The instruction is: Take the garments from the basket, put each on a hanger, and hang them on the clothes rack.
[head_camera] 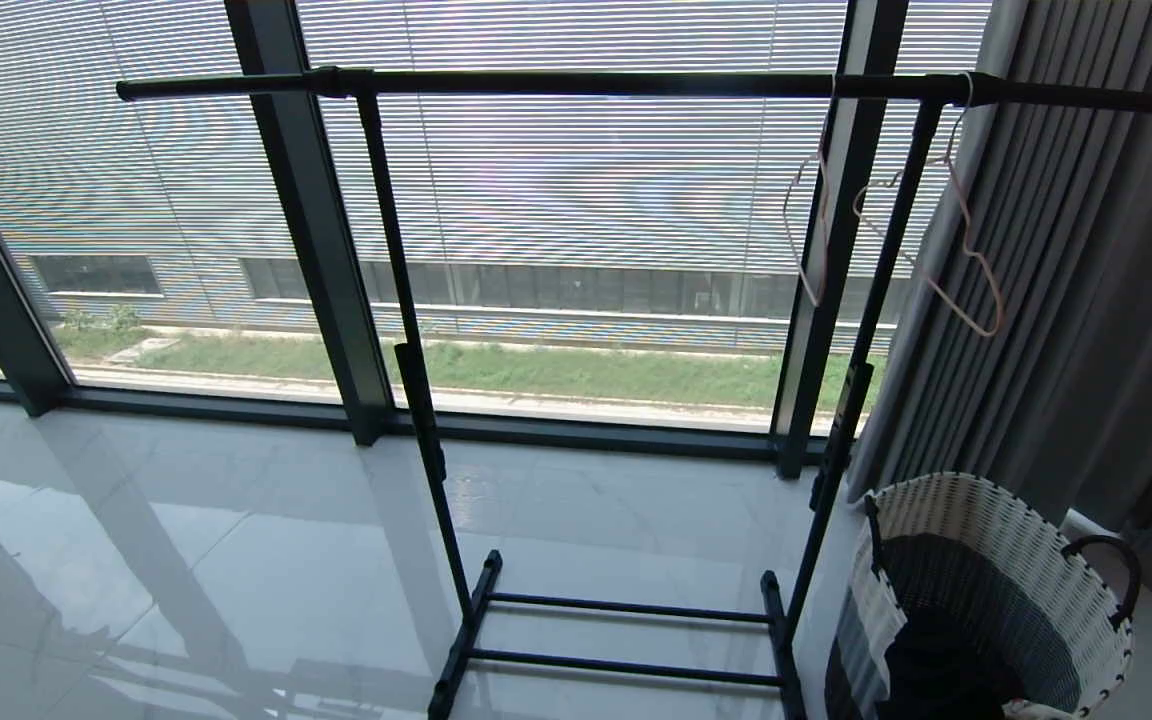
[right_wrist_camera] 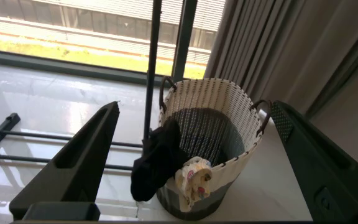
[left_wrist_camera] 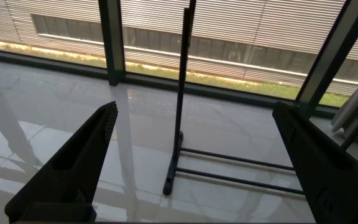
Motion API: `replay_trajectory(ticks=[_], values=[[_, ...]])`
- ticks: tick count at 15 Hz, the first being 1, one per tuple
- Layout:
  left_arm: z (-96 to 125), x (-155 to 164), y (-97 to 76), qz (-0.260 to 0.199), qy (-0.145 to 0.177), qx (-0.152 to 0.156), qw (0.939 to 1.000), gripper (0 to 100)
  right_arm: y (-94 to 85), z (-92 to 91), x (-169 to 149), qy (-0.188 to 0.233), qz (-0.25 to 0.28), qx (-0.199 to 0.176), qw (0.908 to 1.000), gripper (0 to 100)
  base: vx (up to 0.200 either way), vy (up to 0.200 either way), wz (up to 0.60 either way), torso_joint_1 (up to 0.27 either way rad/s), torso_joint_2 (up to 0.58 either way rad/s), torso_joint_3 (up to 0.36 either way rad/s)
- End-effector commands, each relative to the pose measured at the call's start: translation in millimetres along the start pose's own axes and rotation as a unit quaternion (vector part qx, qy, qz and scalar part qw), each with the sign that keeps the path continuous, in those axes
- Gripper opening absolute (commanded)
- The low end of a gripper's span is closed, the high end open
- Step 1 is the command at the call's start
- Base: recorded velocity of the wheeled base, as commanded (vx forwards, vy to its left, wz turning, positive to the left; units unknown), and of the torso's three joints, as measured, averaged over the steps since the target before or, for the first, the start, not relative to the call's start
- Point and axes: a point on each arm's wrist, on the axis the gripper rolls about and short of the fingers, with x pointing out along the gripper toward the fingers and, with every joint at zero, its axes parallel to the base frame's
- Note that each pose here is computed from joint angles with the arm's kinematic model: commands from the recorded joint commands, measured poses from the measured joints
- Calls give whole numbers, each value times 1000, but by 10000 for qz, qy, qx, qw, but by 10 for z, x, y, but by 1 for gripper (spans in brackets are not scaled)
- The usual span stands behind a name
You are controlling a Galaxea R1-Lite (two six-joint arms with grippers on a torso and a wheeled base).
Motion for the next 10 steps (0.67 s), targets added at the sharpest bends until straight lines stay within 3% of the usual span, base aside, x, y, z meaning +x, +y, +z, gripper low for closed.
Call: replay_trajectory(ticks=[1,10], values=[[-1,1,0,4,10,-5,10000,100,0,-1,0,2,4,2,10000,100,0,0,0,0,0,0],[1,1,0,4,3,-6,10000,100,0,-1,0,2,4,-6,10000,100,0,0,0,0,0,0]])
